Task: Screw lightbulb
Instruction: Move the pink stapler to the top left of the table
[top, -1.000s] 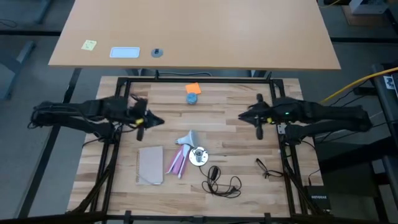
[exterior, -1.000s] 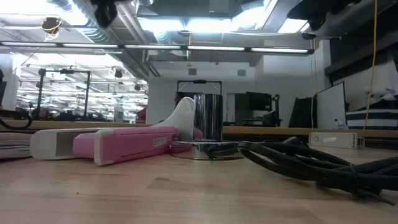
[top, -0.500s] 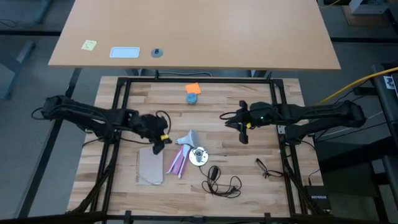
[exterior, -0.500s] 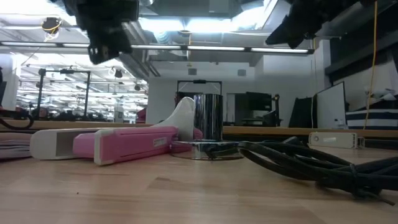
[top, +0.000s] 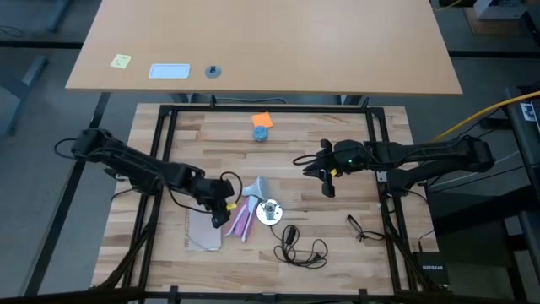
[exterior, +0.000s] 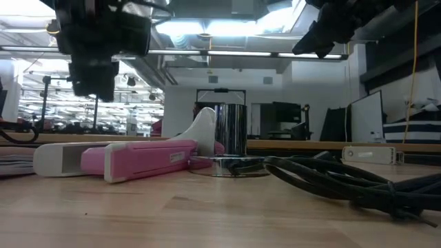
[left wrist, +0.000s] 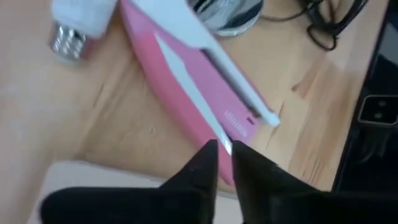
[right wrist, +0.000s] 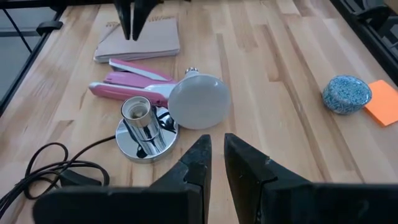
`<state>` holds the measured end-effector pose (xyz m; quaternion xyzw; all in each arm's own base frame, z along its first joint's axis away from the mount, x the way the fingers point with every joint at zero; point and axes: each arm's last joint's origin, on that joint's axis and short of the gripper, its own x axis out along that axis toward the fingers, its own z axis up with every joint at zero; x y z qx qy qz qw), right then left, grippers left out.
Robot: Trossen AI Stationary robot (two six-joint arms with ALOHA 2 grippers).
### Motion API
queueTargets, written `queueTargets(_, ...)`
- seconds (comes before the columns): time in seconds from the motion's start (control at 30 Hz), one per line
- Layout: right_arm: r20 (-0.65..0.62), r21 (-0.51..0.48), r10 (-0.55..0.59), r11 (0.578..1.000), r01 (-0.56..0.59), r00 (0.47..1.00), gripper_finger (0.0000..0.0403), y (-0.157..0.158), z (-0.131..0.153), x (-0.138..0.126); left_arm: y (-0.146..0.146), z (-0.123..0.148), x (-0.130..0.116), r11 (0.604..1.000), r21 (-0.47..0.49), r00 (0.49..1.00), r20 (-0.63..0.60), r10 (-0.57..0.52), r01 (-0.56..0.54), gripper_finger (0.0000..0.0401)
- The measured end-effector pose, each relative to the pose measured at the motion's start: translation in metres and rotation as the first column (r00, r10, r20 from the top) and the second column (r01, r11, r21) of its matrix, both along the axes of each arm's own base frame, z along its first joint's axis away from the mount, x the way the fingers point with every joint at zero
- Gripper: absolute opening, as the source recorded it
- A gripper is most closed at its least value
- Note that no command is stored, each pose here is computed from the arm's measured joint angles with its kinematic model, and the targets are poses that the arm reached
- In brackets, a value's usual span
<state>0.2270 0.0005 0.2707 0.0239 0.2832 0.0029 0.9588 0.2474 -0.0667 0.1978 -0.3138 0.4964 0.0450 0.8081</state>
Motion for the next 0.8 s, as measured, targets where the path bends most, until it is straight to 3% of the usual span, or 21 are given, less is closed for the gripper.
queueTargets(0.2, 0.0, 0.0, 0.0, 1.0, 0.0, 1.0, 0.005, 0.0, 0.0, 0.0, -0.002, -0.016, 0.007, 1.0, -0.006, 0.998, -0.061, 0.015, -0.015, 0.0132)
queueTargets(0.33, 0.0, 0.0, 0.001, 1.0, -0.001, 1.0, 0.005, 0.0, 0.0, 0.0, -0.003, -0.03, 0.011, 0.995, -0.02, 0.987, -0.135, 0.091, -0.095, 0.0162)
queueTargets(0.5, -0.001, -0.001, 0.001, 1.0, -0.001, 1.0, 0.005, 0.0, 0.0, 0.0, -0.006, -0.043, 0.02, 0.986, -0.064, 0.978, -0.151, 0.145, -0.156, 0.0178)
queueTargets(0.8, -0.002, -0.001, 0.001, 1.0, -0.001, 1.0, 0.005, 0.0, 0.0, 0.0, -0.013, -0.047, 0.028, 0.985, -0.118, 0.988, -0.111, 0.111, -0.124, 0.0182)
